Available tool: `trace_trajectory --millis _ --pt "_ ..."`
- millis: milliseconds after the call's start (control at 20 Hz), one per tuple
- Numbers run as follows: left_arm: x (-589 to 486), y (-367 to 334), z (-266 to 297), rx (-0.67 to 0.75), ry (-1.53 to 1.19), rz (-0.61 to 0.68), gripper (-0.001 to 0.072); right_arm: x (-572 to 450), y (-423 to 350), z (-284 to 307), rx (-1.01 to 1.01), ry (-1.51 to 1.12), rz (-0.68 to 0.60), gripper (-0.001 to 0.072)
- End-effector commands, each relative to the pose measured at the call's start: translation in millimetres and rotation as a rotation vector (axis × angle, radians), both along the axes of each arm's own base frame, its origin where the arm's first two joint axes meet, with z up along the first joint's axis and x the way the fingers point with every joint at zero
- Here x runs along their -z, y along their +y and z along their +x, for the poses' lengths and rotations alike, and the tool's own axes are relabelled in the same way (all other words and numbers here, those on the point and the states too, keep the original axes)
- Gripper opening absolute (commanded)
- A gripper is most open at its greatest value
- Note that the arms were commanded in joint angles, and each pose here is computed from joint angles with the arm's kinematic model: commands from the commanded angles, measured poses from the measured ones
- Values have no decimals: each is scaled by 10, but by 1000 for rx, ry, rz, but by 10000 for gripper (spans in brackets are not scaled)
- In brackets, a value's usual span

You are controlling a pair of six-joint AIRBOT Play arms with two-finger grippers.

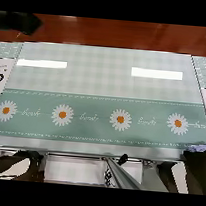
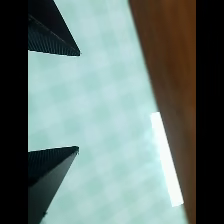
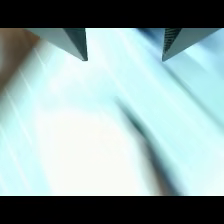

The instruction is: Fold the shirts.

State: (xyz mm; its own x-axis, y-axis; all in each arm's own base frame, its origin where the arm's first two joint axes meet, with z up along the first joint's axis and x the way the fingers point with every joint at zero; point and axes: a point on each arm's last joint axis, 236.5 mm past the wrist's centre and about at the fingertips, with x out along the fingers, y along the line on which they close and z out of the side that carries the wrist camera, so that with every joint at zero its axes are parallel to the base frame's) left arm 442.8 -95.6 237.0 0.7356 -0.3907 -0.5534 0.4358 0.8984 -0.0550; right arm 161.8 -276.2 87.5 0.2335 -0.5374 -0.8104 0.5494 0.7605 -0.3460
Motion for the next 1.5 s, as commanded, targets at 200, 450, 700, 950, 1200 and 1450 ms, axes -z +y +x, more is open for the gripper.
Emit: trace_trajectory --millis 200,450,700,950,1200,1450 --pt "1018 -858 -329 63 266 327 692 -49 2507 2036 -615 -115 427 566" --pt "1710 -1006 -847 23 589 262 720 478 3190 1750 -683 256 575 604" --pt "1903 -1014 -972 16 654 250 720 480 3242 1761 -675 249 584 602" --pt "1906 -1003 -967 13 656 249 720 479 3240 1763 -675 248 583 601" --pt "1907 -1004 -969 14 656 249 720 479 3240 1762 -675 249 583 601" --pt "1906 -1005 -968 14 656 249 720 479 3240 1762 -675 249 583 601"
